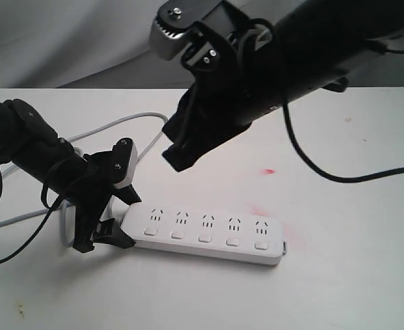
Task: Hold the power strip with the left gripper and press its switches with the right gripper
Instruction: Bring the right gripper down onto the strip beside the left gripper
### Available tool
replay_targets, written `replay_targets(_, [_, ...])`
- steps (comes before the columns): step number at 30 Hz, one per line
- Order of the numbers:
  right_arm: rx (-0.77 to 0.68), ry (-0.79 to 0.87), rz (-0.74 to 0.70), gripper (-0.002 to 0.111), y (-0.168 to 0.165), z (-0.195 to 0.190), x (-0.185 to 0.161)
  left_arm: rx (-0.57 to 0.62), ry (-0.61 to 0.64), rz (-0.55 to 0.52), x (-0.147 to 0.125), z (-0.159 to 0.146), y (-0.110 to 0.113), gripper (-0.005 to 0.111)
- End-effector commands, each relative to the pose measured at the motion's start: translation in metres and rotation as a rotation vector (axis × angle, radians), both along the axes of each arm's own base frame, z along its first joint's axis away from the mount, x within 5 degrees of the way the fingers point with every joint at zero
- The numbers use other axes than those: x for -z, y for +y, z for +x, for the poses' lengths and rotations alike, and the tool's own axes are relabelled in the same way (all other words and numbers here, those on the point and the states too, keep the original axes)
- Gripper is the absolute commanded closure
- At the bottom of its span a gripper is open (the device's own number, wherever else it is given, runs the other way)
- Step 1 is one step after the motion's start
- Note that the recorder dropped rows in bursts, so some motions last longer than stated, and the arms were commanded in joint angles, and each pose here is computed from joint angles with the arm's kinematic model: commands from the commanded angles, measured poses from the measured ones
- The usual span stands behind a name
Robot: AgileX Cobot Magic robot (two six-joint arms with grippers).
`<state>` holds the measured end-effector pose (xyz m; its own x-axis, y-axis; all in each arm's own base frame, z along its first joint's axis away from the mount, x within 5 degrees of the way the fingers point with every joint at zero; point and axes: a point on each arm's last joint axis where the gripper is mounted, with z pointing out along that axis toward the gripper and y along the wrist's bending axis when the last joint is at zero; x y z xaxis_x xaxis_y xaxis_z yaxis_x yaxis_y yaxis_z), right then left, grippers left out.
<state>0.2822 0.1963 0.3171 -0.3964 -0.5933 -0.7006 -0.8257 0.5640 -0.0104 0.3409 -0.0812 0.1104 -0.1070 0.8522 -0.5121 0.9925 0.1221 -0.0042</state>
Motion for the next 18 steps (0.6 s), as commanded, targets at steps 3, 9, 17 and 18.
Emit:
replay_targets(3, [-0.065,0.037,-0.051,0.108,0.021,0.013,0.025,0.010,0.011,-0.008,0.000,-0.001,-0.002,0.048])
replay_targets(9, [-0.134,0.039,-0.102,0.108,0.026,0.020,0.046,0.010,0.011,-0.008,0.000,-0.001,-0.002,0.048])
replay_targets(17, [-0.152,-0.052,-0.061,0.108,0.024,0.014,0.080,0.010,0.011,-0.008,0.000,-0.001,-0.002,0.048])
replay_targets(18, [-0.153,-0.062,-0.068,0.108,0.023,0.014,0.083,0.010,0.011,-0.008,0.000,-0.001,-0.002,0.048])
